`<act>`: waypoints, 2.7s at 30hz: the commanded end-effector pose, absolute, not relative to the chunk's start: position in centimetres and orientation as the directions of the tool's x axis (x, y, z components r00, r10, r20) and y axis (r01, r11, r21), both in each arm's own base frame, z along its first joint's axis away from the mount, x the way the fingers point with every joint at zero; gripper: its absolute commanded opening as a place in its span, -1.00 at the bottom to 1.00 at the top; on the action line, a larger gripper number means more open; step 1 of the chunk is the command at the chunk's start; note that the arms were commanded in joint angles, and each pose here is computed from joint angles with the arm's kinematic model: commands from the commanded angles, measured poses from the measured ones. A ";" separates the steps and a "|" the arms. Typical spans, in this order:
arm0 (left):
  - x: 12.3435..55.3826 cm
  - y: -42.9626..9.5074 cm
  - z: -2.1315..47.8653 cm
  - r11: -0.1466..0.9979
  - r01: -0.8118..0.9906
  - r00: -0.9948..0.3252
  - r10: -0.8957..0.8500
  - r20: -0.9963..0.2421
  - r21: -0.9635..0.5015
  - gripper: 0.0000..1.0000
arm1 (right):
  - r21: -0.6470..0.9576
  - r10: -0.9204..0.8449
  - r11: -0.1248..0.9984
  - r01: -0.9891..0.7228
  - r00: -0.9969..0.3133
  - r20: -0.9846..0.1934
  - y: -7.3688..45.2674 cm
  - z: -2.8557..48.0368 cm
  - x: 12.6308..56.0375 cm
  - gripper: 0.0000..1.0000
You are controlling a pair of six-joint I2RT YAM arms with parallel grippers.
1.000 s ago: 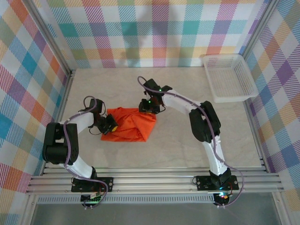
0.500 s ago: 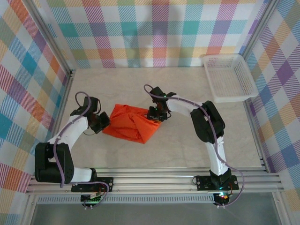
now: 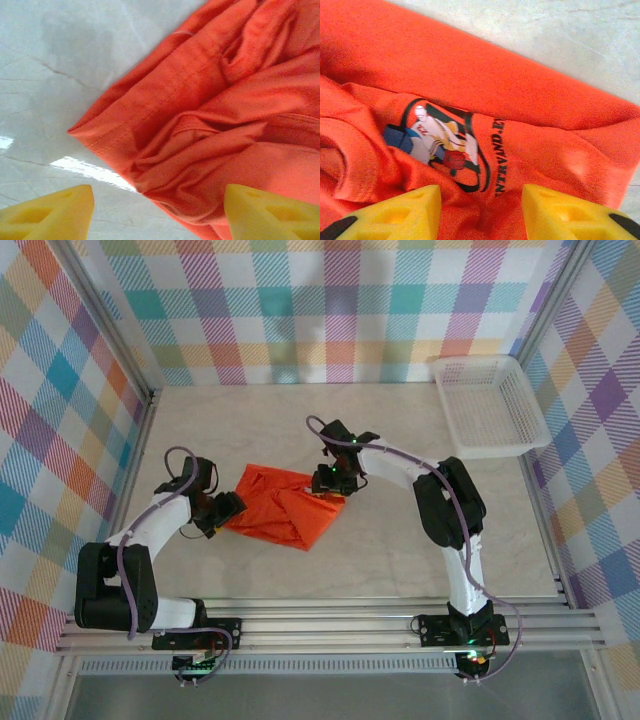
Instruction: Fold the inside-out t-shirt
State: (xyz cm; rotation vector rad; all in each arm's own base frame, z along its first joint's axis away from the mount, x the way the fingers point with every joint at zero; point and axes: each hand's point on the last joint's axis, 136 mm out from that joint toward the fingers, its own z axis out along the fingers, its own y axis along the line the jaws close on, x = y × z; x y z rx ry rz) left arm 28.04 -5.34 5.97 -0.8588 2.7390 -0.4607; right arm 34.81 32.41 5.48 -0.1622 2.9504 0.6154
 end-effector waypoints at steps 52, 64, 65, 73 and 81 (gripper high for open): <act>34.0 -21.5 3.8 0.837 -0.232 -0.972 -0.217 0.088 -0.495 -0.33 | 0.568 0.025 0.823 -0.026 -0.996 -0.082 33.6 4.9 34.7 -0.61; 35.1 -19.0 11.9 0.876 -0.063 -0.973 -0.161 -0.166 -0.478 -0.90 | 0.492 0.070 0.868 -0.064 -0.966 -0.249 27.5 13.6 36.4 -1.00; 35.1 -18.7 11.6 0.875 -0.063 -0.973 -0.160 -0.164 -0.480 -0.90 | 0.490 0.072 0.869 -0.067 -0.963 -0.258 27.3 14.1 36.6 -1.00; 36.6 -16.2 7.0 0.891 -0.091 -0.970 -0.180 -0.162 -0.445 -0.90 | 0.467 0.066 0.882 -0.067 -0.963 -0.261 28.2 12.4 39.7 -1.00; 38.7 -15.0 5.8 0.907 -0.116 -0.964 -0.201 -0.174 -0.405 0.03 | 0.456 0.061 0.890 -0.025 -0.983 -0.173 30.0 6.9 42.9 -0.87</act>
